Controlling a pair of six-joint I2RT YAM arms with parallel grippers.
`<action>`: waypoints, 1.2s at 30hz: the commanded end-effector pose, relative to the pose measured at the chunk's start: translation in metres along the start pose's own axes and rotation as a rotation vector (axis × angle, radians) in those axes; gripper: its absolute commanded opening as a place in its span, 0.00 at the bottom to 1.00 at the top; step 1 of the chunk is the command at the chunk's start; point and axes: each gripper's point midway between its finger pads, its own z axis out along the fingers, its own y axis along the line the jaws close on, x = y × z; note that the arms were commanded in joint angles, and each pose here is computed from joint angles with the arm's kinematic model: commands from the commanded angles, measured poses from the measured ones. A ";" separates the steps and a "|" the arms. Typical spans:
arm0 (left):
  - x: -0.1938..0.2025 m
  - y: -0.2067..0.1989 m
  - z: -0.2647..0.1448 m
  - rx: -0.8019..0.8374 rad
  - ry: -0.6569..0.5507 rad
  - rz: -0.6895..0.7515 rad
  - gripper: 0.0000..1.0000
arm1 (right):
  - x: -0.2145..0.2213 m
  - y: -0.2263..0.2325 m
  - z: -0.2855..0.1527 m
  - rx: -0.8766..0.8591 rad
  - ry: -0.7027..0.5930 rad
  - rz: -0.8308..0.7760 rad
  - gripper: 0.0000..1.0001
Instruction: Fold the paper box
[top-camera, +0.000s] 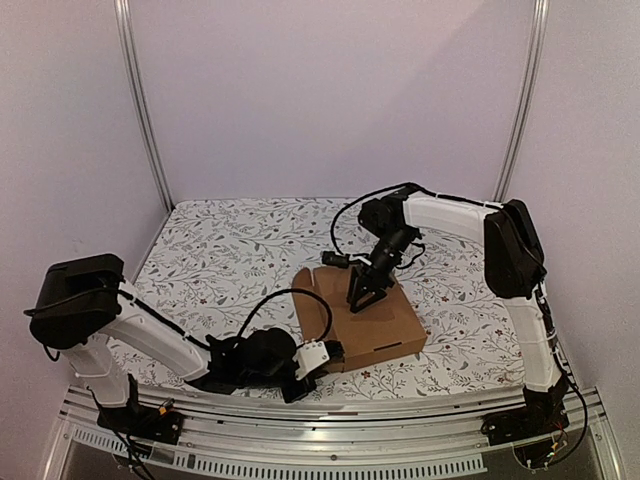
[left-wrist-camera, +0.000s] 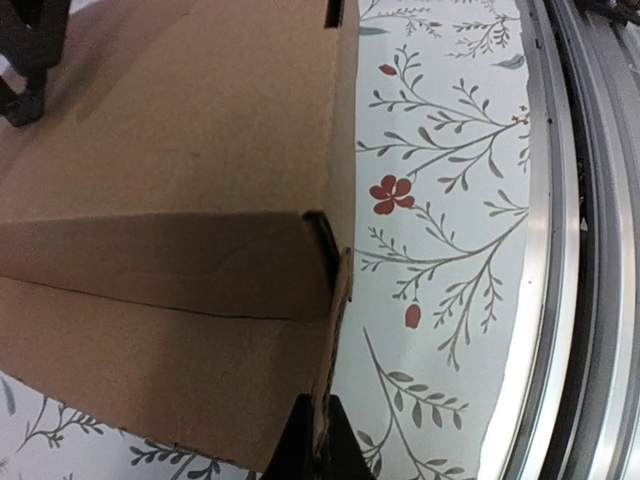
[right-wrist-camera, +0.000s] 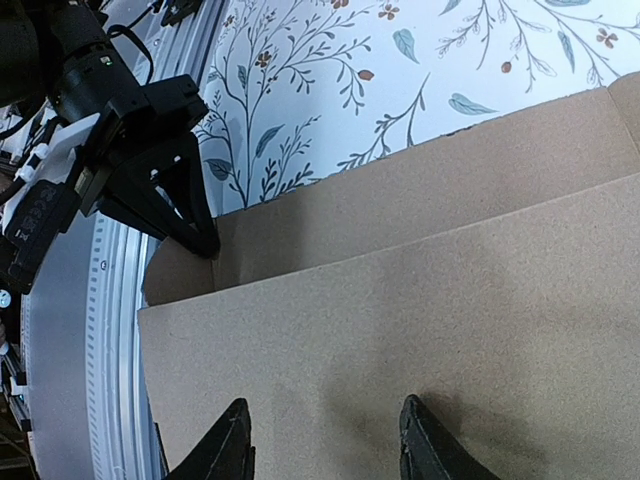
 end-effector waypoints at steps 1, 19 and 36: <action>-0.032 0.006 -0.017 0.014 -0.126 -0.090 0.04 | 0.045 -0.016 0.028 -0.007 0.159 0.117 0.49; -0.041 -0.007 -0.013 0.062 -0.116 -0.090 0.08 | 0.043 -0.018 0.030 -0.016 0.154 0.139 0.49; -0.037 -0.008 -0.001 0.058 -0.052 -0.104 0.00 | 0.042 -0.017 0.030 -0.021 0.147 0.147 0.49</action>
